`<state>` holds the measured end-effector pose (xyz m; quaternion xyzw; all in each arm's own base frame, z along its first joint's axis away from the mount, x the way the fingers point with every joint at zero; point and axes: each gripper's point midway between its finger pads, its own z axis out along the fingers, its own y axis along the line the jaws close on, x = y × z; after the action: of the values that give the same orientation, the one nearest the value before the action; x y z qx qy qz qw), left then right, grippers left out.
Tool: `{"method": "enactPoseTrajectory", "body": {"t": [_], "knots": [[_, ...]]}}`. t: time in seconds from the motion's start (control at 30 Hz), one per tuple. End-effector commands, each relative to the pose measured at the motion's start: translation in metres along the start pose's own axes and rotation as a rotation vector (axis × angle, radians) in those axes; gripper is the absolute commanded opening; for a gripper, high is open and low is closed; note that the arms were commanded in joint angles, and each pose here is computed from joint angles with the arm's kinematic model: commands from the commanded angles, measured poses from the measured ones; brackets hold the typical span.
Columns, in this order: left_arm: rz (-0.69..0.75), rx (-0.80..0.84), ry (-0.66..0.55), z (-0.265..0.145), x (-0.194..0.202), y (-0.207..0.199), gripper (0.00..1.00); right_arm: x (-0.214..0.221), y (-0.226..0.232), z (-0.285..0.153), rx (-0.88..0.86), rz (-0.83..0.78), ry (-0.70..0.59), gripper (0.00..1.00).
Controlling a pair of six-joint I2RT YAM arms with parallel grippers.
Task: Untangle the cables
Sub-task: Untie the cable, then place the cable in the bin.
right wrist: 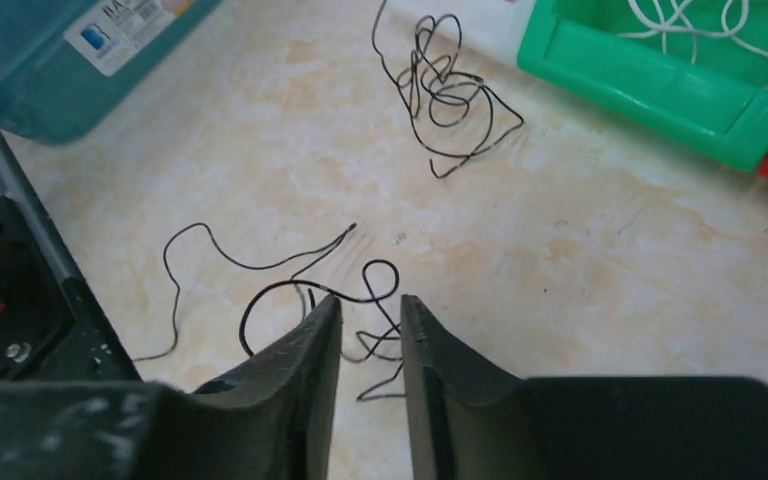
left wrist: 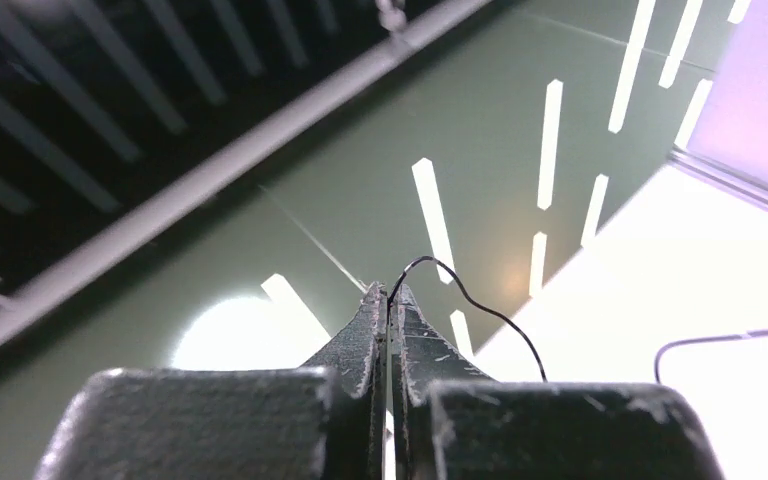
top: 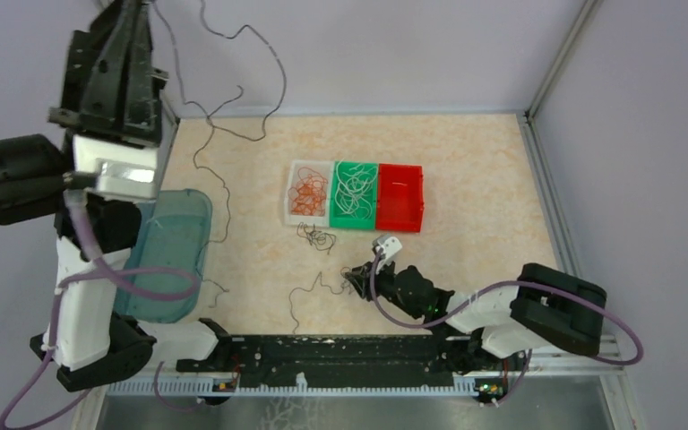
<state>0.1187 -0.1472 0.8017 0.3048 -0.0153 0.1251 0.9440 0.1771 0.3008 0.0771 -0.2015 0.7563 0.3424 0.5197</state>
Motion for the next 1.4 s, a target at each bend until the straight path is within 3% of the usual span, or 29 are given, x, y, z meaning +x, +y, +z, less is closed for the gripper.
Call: {"method": "enactPoseTrajectory", "body": {"t": [0.0, 0.17, 0.37, 0.57, 0.7, 0.97, 1.37], "knots": [[-0.112, 0.126, 0.109, -0.006, 0.04, -0.064, 0.0, -0.047, 0.01, -0.003, -0.022, 0.045, -0.123, 0.34], [-0.174, 0.182, 0.153, -0.008, 0.064, -0.105, 0.0, -0.065, 0.009, -0.017, -0.049, 0.072, -0.156, 0.52], [-0.248, 0.212, 0.197, -0.003, 0.083, -0.149, 0.0, -0.109, -0.016, -0.04, 0.057, 0.218, -0.269, 0.58], [-0.299, 0.276, 0.194, 0.004, 0.084, -0.212, 0.0, -0.155, -0.063, -0.076, 0.327, 0.231, -0.423, 0.59], [-0.324, 0.324, 0.199, 0.007, 0.088, -0.26, 0.0, -0.174, -0.087, -0.094, 0.48, 0.225, -0.449, 0.59], [-0.321, 0.358, 0.221, 0.009, 0.107, -0.325, 0.0, -0.189, -0.113, -0.112, 0.582, 0.198, -0.51, 0.59], [-0.269, 0.276, 0.245, 0.033, 0.129, -0.333, 0.0, -0.18, -0.128, -0.115, 0.586, 0.183, -0.519, 0.56]]}}
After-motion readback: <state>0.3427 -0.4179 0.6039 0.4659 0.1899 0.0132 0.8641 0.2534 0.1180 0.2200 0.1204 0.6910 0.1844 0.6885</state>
